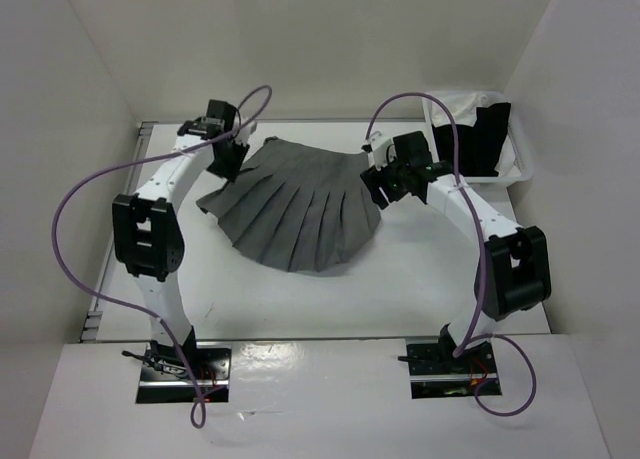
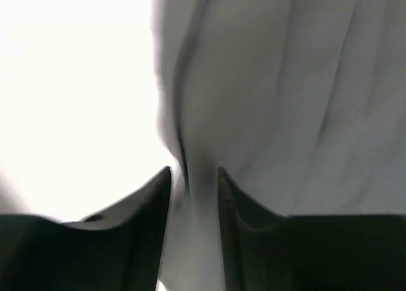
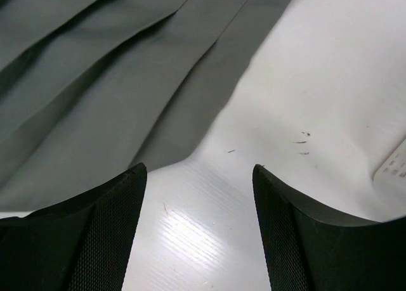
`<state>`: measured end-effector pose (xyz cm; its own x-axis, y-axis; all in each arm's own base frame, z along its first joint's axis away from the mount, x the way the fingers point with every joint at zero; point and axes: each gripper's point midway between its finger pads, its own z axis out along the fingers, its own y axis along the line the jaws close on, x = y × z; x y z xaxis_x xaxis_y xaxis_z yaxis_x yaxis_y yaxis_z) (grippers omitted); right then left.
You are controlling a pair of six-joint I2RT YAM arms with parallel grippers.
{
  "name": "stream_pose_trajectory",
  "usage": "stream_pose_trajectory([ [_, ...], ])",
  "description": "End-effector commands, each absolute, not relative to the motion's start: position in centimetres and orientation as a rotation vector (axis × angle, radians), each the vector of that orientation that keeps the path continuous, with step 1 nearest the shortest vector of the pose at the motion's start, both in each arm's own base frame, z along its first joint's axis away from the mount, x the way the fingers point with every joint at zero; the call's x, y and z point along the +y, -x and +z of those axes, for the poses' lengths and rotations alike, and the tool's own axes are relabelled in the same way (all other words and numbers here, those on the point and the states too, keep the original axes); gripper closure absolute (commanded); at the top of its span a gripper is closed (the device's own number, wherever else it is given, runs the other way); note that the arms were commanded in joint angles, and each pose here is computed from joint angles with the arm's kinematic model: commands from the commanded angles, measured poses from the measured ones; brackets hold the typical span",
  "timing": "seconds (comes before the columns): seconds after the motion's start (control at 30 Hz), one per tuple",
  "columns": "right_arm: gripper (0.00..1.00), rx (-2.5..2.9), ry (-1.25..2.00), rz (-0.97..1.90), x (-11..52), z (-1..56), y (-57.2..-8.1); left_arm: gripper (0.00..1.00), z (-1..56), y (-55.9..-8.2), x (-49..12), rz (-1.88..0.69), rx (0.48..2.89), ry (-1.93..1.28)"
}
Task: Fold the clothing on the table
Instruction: Flatten the skirt out
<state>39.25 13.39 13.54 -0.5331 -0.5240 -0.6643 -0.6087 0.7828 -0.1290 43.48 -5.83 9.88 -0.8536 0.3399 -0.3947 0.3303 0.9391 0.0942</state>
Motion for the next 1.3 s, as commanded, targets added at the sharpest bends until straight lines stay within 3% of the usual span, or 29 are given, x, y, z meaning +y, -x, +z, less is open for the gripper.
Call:
stream_pose_trajectory([
  [0.0, 0.27, 2.17, 0.822, 0.176, 14.1, 16.1, -39.5, 0.55, 22.0, -44.4, -2.2, 0.305, 2.455, -0.323],
  [0.03, 0.27, 2.17, 0.822, 0.176, 14.1, 15.9, -39.4, 0.47, 23.2, -44.5, -1.8, 0.332, 2.425, -0.303],
  [0.07, 0.27, 2.17, 0.822, 0.176, 14.1, 15.9, -39.4, 0.31, 24.0, -44.5, -1.1, 0.35, 2.403, -0.265],
  [0.2, 0.27, 2.179, 0.824, 0.177, 14.0, 15.5, -39.2, 0.17, 21.4, -43.4, 0.0, 0.327, 2.441, -0.236],
  [0.47, 0.27, 2.337, 0.916, 0.271, 14.3, 11.4, -36.7, 0.23, 11.6, -41.3, -3.8, -0.027, 2.656, -0.33],
  [0.8, 0.26, 2.534, 1.056, 0.596, 16.8, 4.8, -33.1, 0.24, 8.5, -40.5, -7.3, -0.171, 2.725, -0.364],
  [0.87, 0.21, 2.572, 1.062, 0.677, 17.0, 3.4, -32.3, 0.25, 8.2, -40.4, -7.3, -0.171, 2.727, -0.364],
  [1.1, 0.21, 2.555, 1.095, 0.829, 18.6, 2.5, -32.4, 0.25, 7.5, -40.5, -7.7, -0.176, 2.716, -0.363],
  [1.2, 0.23, 2.523, 1.094, 0.87, 19.4, 2.5, -33.2, 0.25, 7.2, -40.7, -7.7, -0.149, 2.716, -0.37],
  [1.27, 0.3, 2.508, 1.075, 0.883, 19.8, 2.5, -33.8, 0.25, 6.9, -40.3, -8.2, -0.154, 2.726, -0.373],
])
